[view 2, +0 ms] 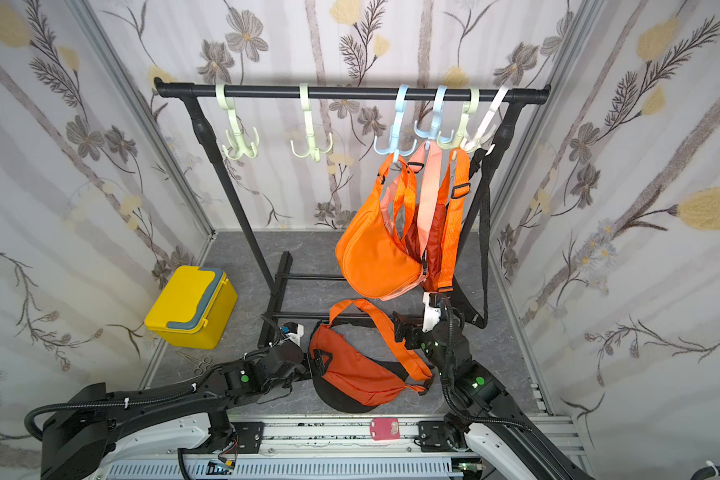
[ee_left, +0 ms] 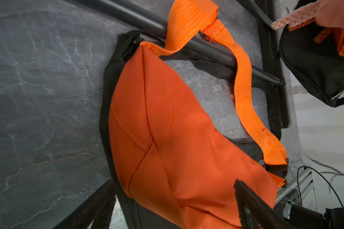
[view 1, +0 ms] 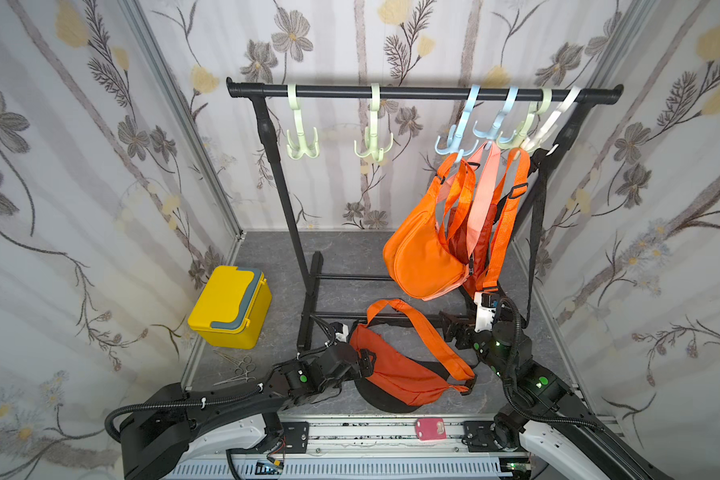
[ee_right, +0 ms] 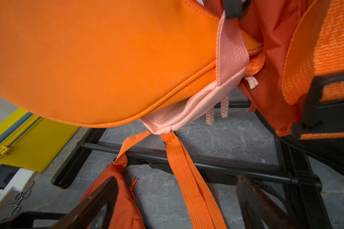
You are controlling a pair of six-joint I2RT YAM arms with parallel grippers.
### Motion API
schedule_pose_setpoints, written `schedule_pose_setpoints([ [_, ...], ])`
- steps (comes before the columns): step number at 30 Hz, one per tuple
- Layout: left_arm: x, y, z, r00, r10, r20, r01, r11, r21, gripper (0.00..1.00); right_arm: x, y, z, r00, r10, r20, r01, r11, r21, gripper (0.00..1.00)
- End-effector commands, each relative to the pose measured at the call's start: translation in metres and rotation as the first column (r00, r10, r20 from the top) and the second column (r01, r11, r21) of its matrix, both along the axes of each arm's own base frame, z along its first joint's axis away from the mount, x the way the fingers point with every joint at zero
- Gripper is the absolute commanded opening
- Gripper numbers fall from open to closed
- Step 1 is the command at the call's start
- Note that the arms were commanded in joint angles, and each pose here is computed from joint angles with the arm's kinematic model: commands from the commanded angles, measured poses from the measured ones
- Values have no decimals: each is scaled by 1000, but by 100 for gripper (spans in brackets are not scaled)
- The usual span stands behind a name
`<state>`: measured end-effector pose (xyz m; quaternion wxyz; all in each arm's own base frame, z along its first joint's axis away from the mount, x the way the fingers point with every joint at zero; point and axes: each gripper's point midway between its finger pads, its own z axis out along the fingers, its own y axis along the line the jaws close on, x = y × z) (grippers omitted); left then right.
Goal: Hang the bag on a hook
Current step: Pick up the bag from the bag.
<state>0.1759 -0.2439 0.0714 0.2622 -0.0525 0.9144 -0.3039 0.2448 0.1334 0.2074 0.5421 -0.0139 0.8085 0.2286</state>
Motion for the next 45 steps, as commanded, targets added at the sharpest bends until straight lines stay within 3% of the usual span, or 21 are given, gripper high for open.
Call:
schedule_pose_setpoints([
  [1,6,-15,5,1000,16,0,-16,997,-76,88,4,2,10,999,-17,29,15,998,64,92],
  [4,7,-22,-2,1000,-4,-8,4,999,-50,82,5,5,10,1000,-7,27,5,997,71,92],
  [7,9,-22,-7,1000,-3,-7,2,1000,-24,63,4,6,10,1000,-4,28,2,997,77,91],
  [9,14,-17,-2,1000,28,15,-28,1000,-2,34,4,6,12,999,-3,32,1,997,78,91],
  [12,27,-17,35,992,23,121,-25,1000,17,0,1,4,23,999,2,52,-5,998,60,91],
  [16,33,-41,110,937,-196,289,183,980,71,0,-11,5,59,988,68,142,-72,997,25,92],
  [20,38,-35,174,886,-318,337,247,940,237,0,-30,18,101,952,200,234,-208,978,11,93],
  [25,29,-18,237,844,-365,393,270,923,275,0,-35,31,117,927,292,235,-289,956,-47,93],
  [32,12,14,280,811,-380,446,270,918,290,0,-27,48,129,907,350,232,-339,937,-90,92],
  [41,4,41,314,771,-404,492,244,901,359,0,-16,104,110,865,469,176,-437,878,-195,97],
  [45,-5,45,322,745,-416,521,268,902,338,0,-10,128,100,858,477,191,-427,869,-251,99],
])
